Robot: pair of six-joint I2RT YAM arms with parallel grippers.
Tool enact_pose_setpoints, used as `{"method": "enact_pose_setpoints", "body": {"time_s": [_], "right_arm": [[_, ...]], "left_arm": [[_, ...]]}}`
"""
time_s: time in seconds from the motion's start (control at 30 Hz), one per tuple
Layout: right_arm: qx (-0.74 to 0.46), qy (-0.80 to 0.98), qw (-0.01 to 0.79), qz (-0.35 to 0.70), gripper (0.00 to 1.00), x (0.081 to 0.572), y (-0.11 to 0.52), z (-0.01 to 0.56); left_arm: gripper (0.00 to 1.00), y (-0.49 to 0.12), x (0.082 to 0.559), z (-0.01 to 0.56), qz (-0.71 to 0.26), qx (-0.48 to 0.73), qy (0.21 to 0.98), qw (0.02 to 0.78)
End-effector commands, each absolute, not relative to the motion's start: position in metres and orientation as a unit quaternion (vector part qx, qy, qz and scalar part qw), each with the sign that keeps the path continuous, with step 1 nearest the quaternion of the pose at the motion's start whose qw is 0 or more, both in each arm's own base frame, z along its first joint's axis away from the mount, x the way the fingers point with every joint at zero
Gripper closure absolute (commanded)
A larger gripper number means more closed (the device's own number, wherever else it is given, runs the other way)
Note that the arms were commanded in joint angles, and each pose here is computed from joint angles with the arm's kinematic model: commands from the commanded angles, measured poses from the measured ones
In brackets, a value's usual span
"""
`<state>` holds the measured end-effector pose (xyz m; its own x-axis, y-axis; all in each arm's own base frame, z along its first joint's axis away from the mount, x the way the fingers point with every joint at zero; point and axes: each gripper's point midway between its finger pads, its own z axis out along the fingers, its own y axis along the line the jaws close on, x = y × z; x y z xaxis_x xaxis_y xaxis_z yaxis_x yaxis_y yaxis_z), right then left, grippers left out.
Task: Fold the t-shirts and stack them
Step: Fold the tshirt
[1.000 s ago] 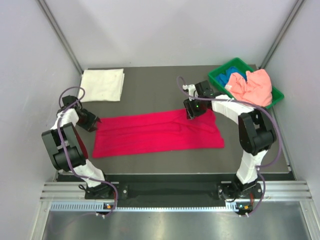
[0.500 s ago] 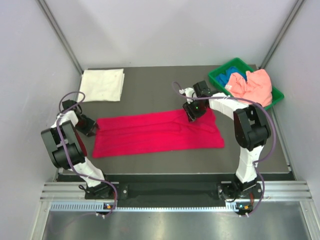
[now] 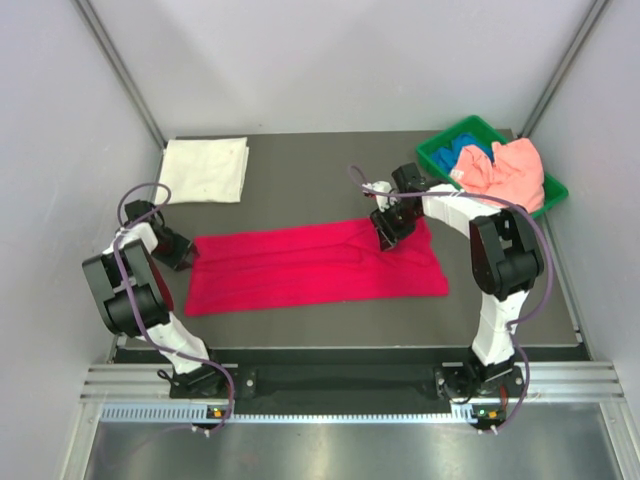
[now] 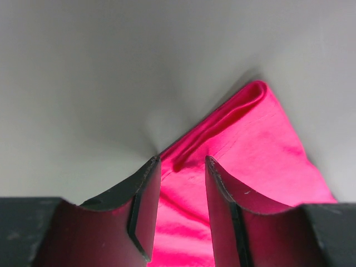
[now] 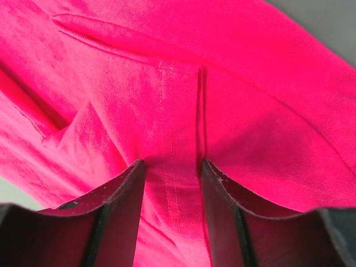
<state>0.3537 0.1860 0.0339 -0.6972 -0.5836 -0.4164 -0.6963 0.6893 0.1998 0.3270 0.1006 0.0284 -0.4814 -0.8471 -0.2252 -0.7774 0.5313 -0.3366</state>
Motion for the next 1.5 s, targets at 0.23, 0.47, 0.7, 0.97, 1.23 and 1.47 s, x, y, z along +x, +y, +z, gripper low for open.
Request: {"method": "enact_pose_setpoints", "body": {"time_s": [0.23,0.47,0.7,0.97,1.23,1.47], "right_arm": [[-0.362,0.896,0.175,0.186,0.74,0.363,0.192,0.042],[-0.357,0.895,0.201,0.176,1.00,0.372,0.192,0.048],[-0.349,0.893,0.230,0.165,1.00,0.379,0.191,0.069],[-0.339,0.889,0.274,0.141,1.00,0.382,0.183,0.098],[-0.342,0.890,0.262,0.152,1.00,0.369,0.183,0.105],[-0.333,0.906,0.227,0.133,1.00,0.347,0.173,0.092]], "left_arm": [[0.64,0.099,0.345,0.031,-0.128,-0.469,0.849,0.209],[0.76,0.100,0.345,0.030,-0.120,-0.459,0.858,0.198],[1.00,0.102,0.352,0.045,-0.121,-0.453,0.857,0.213],[1.00,0.113,0.350,0.058,-0.087,-0.463,0.857,0.206],[1.00,0.118,0.343,0.059,-0.066,-0.467,0.860,0.198],[1.00,0.118,0.333,0.051,-0.048,-0.468,0.865,0.177]]}}
